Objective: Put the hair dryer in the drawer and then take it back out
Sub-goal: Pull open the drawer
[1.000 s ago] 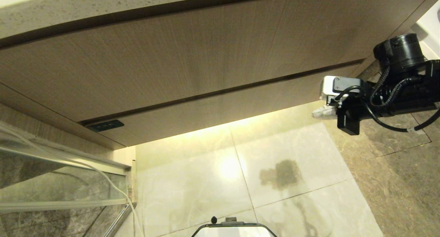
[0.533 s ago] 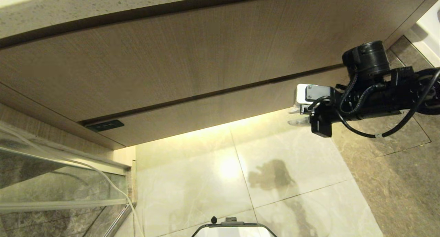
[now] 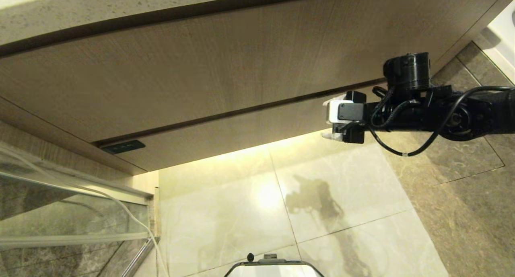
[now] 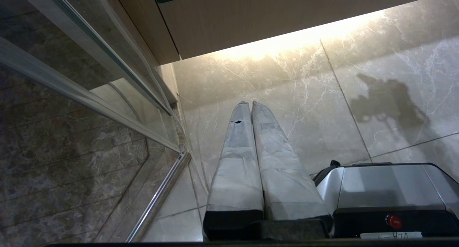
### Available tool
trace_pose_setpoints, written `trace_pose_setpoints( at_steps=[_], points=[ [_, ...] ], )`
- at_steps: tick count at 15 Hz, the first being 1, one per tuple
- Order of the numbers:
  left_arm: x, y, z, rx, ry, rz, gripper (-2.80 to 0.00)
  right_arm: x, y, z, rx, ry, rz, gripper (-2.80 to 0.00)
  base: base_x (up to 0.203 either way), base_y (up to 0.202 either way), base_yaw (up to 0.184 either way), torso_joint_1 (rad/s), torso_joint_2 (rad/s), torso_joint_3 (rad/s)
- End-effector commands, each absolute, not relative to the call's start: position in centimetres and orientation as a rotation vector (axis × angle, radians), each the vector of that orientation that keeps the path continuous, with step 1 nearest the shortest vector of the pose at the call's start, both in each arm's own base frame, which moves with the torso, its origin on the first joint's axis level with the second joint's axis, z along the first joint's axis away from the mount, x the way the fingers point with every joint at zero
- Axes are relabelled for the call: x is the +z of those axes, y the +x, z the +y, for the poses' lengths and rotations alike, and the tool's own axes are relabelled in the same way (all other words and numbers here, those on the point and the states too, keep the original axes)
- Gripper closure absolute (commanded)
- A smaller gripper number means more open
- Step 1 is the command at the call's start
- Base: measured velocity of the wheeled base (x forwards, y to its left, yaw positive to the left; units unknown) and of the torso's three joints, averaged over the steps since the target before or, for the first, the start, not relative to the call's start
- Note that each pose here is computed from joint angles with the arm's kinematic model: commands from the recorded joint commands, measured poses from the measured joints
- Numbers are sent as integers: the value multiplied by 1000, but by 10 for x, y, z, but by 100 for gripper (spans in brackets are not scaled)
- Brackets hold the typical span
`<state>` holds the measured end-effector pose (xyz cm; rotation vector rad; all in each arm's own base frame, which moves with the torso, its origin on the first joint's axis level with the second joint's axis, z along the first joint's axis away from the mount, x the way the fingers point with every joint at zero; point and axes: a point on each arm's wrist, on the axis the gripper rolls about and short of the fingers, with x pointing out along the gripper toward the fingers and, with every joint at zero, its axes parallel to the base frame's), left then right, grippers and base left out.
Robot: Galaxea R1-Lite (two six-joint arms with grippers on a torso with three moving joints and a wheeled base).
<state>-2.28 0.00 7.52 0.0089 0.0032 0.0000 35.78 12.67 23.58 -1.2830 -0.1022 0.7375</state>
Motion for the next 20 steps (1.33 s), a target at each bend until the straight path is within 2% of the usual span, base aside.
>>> trace_pose_setpoints(
  at_steps=[1, 7, 20],
  points=[
    [75, -23, 0, 1, 9, 3, 0, 219, 371, 130, 752, -1289, -82, -280, 0, 0, 0, 0, 0, 0],
    [75, -23, 0, 0, 9, 3, 0, 203, 395, 139, 730, -1287, -114, -280, 0, 0, 0, 0, 0, 0],
    [75, -23, 0, 0, 9, 3, 0, 185, 441, 148, 535, -1183, -241, -280, 0, 0, 0, 0, 0, 0]
  ],
)
